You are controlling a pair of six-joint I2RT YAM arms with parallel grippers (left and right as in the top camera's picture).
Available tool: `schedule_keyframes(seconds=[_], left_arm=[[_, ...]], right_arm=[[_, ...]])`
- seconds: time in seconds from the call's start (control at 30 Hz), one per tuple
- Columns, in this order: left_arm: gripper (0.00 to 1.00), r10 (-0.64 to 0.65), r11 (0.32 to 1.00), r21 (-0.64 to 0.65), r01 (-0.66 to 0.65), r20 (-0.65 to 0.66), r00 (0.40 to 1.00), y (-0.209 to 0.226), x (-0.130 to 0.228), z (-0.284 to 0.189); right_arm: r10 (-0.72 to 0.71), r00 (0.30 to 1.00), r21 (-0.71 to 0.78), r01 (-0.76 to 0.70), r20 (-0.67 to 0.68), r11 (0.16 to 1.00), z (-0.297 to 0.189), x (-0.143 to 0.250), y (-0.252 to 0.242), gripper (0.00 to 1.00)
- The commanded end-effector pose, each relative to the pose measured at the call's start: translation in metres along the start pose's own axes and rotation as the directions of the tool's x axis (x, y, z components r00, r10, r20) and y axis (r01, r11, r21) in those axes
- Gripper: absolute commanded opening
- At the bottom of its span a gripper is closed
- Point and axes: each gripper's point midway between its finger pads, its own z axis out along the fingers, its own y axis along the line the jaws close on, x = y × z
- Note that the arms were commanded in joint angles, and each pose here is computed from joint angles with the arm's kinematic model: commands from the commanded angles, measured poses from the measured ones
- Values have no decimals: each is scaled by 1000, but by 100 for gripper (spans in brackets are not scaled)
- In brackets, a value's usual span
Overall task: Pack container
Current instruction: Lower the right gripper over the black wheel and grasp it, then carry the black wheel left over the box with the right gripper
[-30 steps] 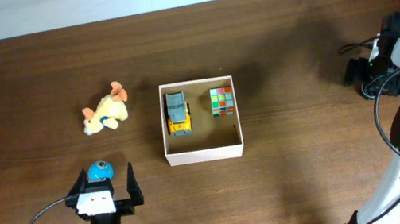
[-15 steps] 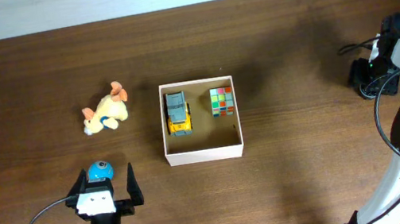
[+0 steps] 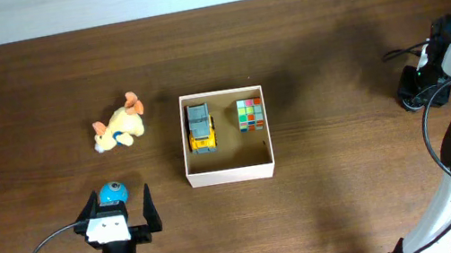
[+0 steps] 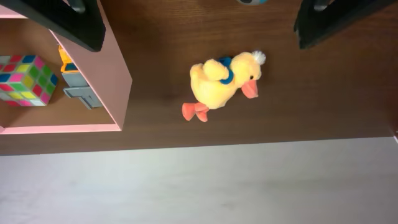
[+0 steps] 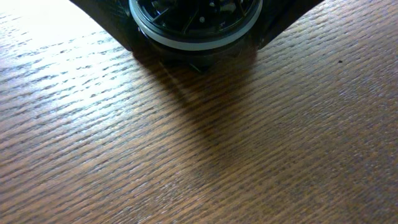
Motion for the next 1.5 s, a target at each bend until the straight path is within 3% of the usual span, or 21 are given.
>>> schedule_keyframes(seconds=[0.0, 0.2, 0.7, 0.83, 1.17, 1.47], left_arm=[[99, 15, 1000, -1, -15, 4, 1000, 1, 1, 0], [99, 15, 1000, -1, -15, 4, 1000, 1, 1, 0], [99, 15, 1000, -1, -15, 4, 1000, 1, 1, 0], [99, 15, 1000, -1, -15, 4, 1000, 1, 1, 0], [99, 15, 1000, -1, -15, 4, 1000, 1, 1, 0], [99, 15, 1000, -1, -15, 4, 1000, 1, 1, 0]], right_arm=[[15, 999, -88, -19, -46, 996, 8, 13, 14, 52], [15, 999, -117, -21, -51, 993, 7, 14, 19, 47], [10, 999, -253, -23, -52, 967, -15, 3, 43, 47], [-57, 998, -354, 43, -31, 934, -32, -2, 66, 48], [-225, 974, -376, 223, 39, 899, -69, -9, 132, 48], [-394, 910, -394, 411, 127, 822, -125, 3, 217, 47]])
